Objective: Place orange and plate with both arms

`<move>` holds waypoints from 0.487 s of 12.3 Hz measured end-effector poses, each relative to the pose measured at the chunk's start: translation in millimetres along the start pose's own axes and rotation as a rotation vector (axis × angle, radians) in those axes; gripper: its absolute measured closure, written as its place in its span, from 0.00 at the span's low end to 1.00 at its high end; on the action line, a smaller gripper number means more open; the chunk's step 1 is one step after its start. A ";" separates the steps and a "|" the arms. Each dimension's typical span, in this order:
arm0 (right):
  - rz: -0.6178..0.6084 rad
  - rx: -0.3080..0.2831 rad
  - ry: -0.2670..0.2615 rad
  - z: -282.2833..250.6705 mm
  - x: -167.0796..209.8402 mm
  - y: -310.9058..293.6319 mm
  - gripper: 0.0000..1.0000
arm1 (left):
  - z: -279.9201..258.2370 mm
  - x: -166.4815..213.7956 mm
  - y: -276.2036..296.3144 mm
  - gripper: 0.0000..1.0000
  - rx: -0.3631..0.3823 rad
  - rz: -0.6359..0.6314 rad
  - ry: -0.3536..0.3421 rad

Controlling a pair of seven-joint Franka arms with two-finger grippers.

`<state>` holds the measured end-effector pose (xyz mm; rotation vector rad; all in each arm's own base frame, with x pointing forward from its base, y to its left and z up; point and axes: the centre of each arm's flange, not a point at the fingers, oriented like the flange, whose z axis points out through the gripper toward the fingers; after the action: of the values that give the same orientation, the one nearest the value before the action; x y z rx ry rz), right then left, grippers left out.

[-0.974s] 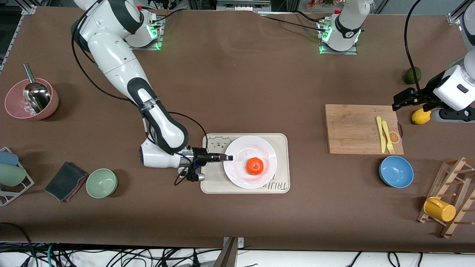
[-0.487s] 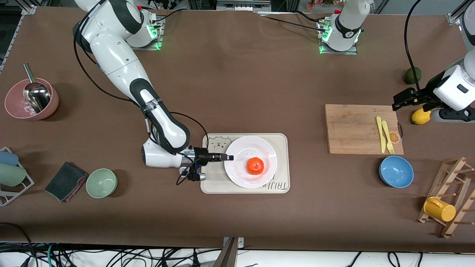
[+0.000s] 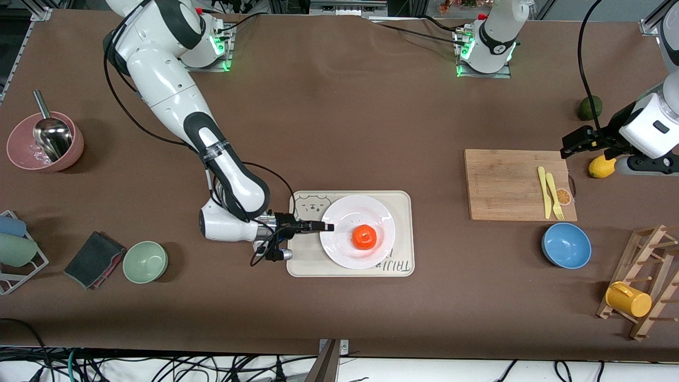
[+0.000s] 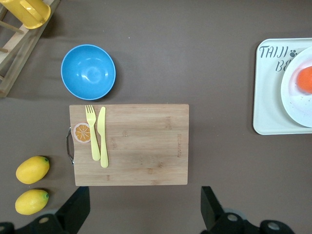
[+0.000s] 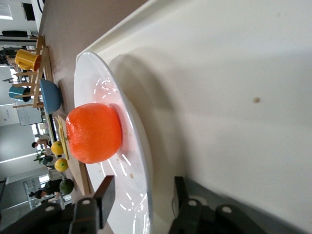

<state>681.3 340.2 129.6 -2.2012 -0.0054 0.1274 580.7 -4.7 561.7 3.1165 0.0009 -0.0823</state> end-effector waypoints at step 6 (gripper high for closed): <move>-0.313 -0.265 -0.053 -69.0 15.3 -61.6 0.00 | 2.6 1.2 0.0 0.00 0.000 0.000 -0.005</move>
<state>705.7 322.0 218.3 -2.4279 -0.4156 0.0097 581.8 -4.7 559.0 3.1159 0.0006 -0.0895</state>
